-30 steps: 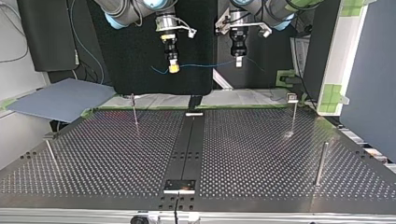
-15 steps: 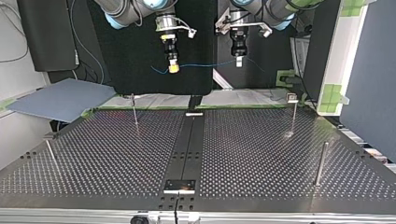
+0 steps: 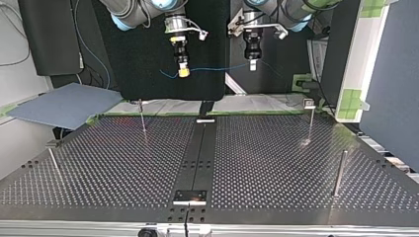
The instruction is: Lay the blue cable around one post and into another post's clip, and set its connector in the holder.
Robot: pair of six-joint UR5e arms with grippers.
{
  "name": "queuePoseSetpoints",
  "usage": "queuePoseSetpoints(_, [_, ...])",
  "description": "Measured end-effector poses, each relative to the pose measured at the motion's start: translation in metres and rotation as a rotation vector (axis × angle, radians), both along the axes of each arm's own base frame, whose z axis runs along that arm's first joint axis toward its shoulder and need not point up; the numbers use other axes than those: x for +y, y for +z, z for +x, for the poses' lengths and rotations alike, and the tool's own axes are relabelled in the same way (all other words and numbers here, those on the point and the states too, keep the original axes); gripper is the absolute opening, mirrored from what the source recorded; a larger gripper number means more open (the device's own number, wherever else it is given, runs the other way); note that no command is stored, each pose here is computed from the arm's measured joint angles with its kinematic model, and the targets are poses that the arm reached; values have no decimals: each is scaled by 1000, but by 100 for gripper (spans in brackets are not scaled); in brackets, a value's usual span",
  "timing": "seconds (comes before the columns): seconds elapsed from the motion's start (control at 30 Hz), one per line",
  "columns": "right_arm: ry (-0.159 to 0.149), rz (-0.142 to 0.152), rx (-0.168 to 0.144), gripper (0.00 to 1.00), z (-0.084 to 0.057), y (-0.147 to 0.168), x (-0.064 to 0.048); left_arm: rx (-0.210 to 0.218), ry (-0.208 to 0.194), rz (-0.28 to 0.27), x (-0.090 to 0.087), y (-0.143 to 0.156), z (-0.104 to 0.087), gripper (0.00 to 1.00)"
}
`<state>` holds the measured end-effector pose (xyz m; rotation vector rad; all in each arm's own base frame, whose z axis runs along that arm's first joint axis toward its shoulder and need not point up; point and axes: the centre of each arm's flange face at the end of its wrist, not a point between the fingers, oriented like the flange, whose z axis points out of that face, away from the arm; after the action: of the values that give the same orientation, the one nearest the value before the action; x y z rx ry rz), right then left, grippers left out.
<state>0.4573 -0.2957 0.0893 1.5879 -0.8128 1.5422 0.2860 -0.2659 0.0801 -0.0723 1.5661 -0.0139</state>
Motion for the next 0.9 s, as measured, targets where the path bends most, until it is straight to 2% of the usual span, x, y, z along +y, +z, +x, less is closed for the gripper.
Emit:
queuePoseSetpoints(0.13, [0,15,-2,1,5,-4,3,19,13,32,4,-4,-9,1])
queuePoseSetpoints(0.3, [0,63,-4,1,21,-18,14,28,29,50,7,-5,-14,1])
queuePoseSetpoints(0.43, [-1,91,13,1,34,-30,23,28,31,51,7,-5,-14,1])
queuePoseSetpoints(0.57, [-5,113,42,1,47,-43,34,28,32,52,7,-5,-14,1])
queuePoseSetpoints(0.63, [-16,126,62,1,49,-51,36,28,32,52,7,-5,-14,1])
queuePoseSetpoints(0.9, [-82,202,182,1,33,-95,45,25,31,49,7,-4,-12,1])
